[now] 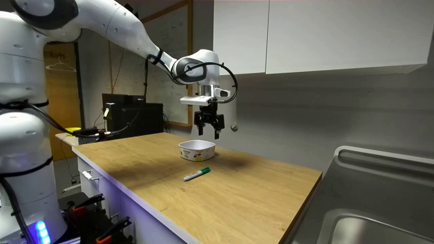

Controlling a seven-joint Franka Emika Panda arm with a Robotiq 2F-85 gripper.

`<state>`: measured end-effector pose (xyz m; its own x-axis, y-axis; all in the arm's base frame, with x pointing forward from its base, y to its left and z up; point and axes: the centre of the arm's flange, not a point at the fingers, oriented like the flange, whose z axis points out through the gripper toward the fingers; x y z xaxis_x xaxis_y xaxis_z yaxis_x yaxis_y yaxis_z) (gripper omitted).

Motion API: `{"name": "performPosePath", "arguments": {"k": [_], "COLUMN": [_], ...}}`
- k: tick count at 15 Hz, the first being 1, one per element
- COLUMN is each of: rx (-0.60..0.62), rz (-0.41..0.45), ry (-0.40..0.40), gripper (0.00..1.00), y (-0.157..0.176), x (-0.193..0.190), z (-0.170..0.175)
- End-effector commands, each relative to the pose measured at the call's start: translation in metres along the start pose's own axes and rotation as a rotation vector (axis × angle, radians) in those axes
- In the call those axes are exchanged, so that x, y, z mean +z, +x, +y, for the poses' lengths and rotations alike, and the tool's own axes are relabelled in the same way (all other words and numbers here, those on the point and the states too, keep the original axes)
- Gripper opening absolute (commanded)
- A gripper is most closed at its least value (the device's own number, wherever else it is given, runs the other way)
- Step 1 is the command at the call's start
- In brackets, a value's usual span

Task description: Pick the marker and put it in the bowl

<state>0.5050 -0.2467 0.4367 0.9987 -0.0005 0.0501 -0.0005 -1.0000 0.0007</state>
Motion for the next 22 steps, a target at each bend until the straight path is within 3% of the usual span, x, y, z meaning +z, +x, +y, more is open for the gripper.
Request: {"name": "performPosePath", "arguments": {"k": [1, 8, 12, 22], "rx": [0.0, 0.056, 0.082, 0.014], "rz": [-0.042, -0.147, -0.179, -0.276], "ry": [-0.021, -0.025, 0.001, 0.03], "gripper": [1.0, 1.0, 1.0, 1.0], "y": [0.024, 0.002, -0.017, -0.021], "x": [0.017, 0.069, 0.079, 0.101], "z": [0.016, 0.06, 0.07, 0.027]}}
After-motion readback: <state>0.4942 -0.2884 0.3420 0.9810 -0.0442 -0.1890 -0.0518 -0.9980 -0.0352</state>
